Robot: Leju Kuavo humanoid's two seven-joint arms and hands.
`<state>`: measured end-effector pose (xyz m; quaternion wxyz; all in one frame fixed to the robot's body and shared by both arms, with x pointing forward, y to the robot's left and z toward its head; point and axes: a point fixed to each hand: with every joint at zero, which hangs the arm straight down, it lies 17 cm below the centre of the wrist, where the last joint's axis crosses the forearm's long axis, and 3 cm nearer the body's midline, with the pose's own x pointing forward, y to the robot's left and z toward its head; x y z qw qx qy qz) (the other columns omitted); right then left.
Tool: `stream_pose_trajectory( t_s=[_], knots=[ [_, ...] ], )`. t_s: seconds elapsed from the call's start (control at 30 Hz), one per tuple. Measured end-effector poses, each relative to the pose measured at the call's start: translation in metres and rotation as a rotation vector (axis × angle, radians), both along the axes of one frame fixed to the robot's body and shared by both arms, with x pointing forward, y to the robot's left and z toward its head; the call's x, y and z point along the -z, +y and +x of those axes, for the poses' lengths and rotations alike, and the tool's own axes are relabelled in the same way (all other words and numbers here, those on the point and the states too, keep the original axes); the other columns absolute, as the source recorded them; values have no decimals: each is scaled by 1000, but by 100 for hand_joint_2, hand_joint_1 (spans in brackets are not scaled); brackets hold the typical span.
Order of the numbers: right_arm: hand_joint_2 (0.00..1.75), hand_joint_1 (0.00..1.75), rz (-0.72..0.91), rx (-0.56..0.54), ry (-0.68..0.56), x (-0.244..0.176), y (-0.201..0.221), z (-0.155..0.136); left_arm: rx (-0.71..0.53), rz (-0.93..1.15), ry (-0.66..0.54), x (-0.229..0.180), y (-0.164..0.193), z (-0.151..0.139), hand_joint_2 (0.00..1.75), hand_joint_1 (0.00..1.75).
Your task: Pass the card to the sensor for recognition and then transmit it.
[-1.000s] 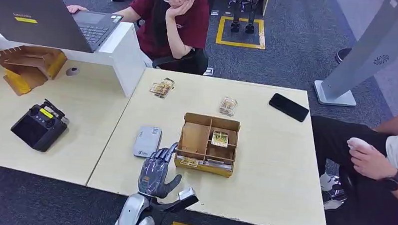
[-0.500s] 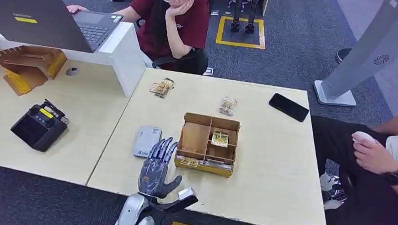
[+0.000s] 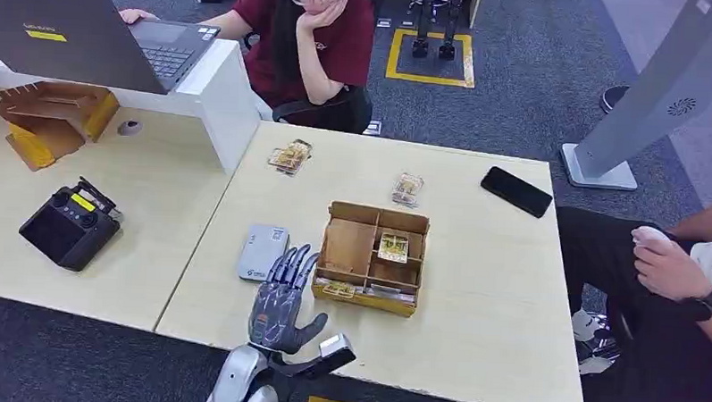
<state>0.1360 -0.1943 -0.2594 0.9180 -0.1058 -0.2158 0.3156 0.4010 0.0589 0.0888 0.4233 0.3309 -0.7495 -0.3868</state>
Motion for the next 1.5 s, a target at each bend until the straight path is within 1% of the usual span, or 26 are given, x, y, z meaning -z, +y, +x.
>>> stream_pose_trajectory(
  t_s=[0.5, 1.33, 1.37, 1.4, 1.5],
  knots=[
    [0, 0, 3, -4, -2, -1, 2, 1, 49, 11, -12, -3, -18, -5, 175, 0],
    [0, 0, 5, -12, 4, -1, 4, 2, 57, 3, 15, 3, -24, -6, 175, 0],
    [0, 0, 6, -13, 5, -1, 4, 2, 55, 1, 17, 4, -24, -6, 175, 28],
    [0, 0, 6, -14, 4, -1, 4, 3, 55, 0, 17, 4, -24, -6, 175, 175],
    [0, 0, 5, -20, 2, -1, 5, 4, 54, -5, 19, 4, -24, -6, 175, 175]
  ],
)
